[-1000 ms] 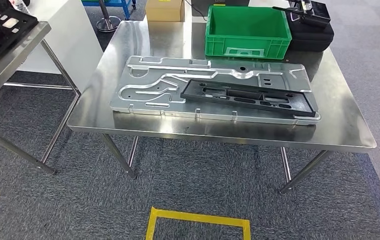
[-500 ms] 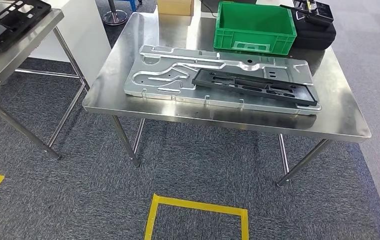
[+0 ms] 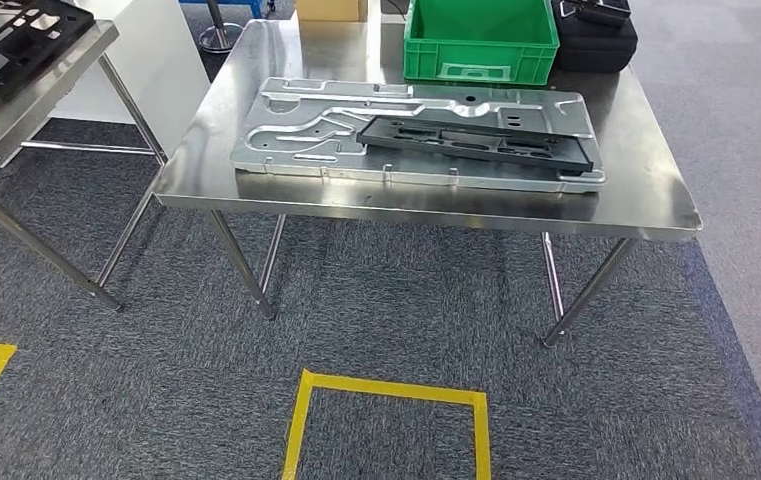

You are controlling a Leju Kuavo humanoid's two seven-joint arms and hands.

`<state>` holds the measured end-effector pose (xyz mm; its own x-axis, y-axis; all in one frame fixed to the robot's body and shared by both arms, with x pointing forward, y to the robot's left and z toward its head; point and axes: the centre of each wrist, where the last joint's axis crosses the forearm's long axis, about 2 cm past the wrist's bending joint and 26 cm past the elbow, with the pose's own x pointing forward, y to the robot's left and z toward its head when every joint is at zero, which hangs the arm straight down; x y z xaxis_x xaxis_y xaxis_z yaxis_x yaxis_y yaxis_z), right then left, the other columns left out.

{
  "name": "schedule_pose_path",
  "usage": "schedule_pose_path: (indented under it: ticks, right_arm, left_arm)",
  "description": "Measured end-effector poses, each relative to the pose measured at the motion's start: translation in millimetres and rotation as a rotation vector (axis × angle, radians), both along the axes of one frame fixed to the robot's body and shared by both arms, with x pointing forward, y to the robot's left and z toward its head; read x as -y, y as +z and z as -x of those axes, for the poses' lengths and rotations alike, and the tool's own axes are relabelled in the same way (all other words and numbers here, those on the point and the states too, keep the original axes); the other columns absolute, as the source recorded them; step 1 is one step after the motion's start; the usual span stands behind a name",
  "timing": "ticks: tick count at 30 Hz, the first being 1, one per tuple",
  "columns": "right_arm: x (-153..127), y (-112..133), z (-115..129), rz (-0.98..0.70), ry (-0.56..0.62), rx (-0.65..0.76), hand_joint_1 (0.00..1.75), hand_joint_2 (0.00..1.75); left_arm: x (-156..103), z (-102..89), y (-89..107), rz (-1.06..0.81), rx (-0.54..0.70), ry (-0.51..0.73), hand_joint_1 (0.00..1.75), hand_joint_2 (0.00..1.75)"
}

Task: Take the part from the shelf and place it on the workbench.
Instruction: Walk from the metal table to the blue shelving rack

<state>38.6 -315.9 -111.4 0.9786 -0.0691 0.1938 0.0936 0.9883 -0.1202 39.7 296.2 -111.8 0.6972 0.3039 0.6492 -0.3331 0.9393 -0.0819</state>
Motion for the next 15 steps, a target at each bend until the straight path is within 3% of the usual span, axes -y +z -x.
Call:
schedule_pose_path:
  ticks: [15]
  right_arm:
    - [-1.3, 0.1, -1.8, 0.002, 0.019, 0.006, 0.0, 0.0]
  left_arm:
    - [-1.9, 0.0, 0.0, -0.006, -0.004, 0.001, 0.0, 0.0]
